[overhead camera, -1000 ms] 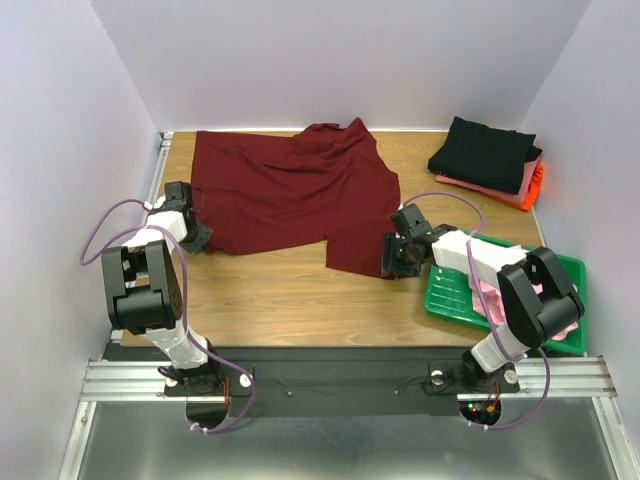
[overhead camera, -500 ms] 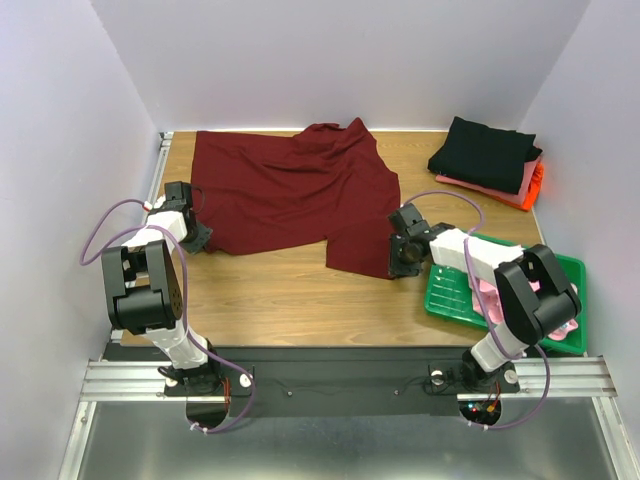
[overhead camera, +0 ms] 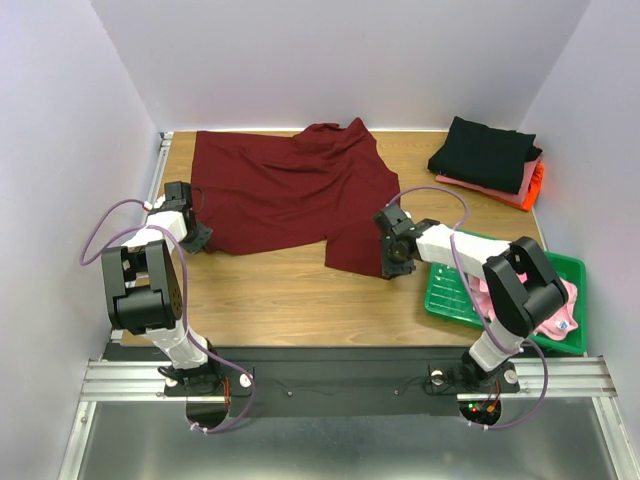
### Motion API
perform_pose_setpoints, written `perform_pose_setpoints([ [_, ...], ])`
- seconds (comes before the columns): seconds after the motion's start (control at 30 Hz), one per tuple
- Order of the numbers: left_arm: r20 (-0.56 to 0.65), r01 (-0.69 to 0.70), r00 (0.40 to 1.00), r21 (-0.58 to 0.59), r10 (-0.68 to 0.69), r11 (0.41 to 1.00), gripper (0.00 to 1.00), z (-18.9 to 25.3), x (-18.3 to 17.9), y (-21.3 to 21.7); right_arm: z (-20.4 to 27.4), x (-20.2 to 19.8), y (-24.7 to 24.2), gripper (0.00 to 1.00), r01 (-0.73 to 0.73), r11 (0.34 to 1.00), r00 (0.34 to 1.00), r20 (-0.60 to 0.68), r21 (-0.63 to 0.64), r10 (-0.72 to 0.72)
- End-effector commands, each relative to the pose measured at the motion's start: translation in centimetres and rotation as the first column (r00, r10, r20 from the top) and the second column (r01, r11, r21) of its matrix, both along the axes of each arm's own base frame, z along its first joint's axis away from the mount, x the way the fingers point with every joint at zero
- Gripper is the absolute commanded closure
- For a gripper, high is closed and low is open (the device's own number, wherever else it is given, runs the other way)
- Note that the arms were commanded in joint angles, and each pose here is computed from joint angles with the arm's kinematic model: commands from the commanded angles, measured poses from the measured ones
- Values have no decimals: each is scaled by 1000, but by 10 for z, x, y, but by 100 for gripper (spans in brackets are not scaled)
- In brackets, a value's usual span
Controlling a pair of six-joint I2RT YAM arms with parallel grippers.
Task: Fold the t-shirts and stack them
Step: Flatten the tshirt out
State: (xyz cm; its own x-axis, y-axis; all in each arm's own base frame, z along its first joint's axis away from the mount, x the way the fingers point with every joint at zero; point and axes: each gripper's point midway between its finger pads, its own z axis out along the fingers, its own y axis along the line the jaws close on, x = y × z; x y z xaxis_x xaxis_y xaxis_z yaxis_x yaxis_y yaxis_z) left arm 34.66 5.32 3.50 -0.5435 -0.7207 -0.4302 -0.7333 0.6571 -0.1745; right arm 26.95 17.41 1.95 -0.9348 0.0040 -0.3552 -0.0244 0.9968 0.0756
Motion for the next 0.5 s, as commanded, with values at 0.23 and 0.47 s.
perform_pose_setpoints([
  [0.23, 25, 2, 1000, 8, -2, 1000, 100, 9, 7, 6, -31, -17, 16, 100, -82, 996, 991, -108, -20, 80],
  [0.47, 38, 41, 998, 29, -42, 999, 100, 17, 9, 7, -2, 2, 4, 100, 13, 997, 1000, 10, -73, -13],
])
